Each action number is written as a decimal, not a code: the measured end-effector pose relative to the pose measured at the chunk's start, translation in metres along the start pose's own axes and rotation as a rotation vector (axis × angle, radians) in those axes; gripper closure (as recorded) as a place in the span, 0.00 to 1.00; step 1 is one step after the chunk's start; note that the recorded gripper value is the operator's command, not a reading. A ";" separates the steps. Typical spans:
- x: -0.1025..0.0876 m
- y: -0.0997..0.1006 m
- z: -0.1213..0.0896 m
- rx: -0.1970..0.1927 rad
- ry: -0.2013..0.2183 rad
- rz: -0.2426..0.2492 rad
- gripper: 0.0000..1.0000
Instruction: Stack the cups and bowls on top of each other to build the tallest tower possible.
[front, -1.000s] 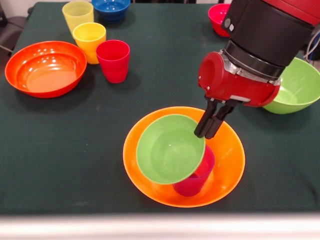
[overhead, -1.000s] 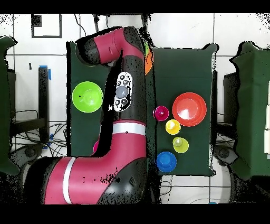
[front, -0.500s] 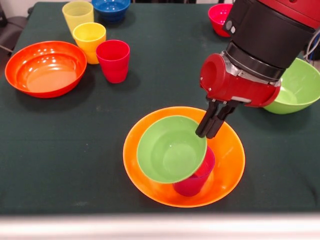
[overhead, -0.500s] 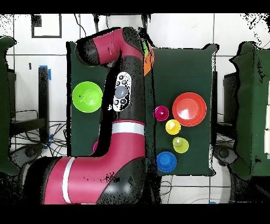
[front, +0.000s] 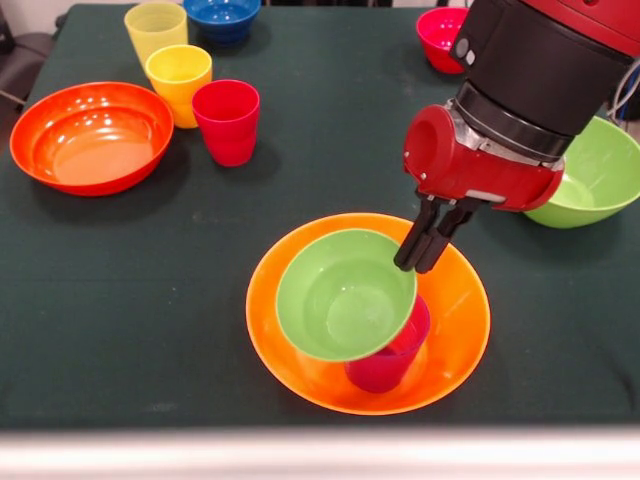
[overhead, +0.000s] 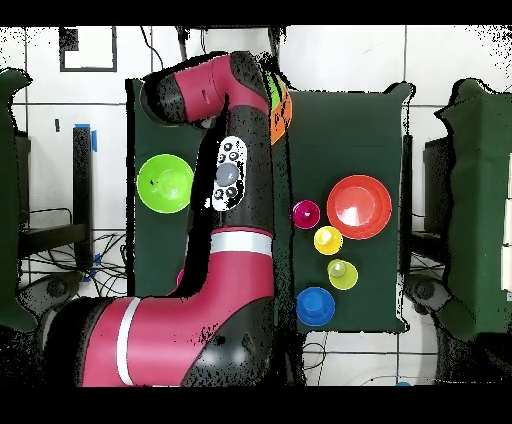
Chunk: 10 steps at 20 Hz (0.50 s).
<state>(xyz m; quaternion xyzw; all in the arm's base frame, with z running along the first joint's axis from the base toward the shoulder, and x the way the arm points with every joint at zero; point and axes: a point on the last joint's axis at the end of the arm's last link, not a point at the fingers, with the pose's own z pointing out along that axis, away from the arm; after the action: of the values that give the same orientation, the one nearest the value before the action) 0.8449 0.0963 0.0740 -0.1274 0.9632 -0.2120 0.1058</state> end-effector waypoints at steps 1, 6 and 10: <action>0.000 0.000 0.000 0.000 0.000 0.000 1.00; -0.001 0.002 -0.002 0.000 -0.001 -0.002 1.00; -0.001 0.003 -0.002 -0.001 -0.002 -0.004 1.00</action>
<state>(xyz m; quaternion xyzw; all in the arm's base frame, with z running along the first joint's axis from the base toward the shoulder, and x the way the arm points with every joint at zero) 0.8446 0.1005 0.0747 -0.1296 0.9628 -0.2117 0.1064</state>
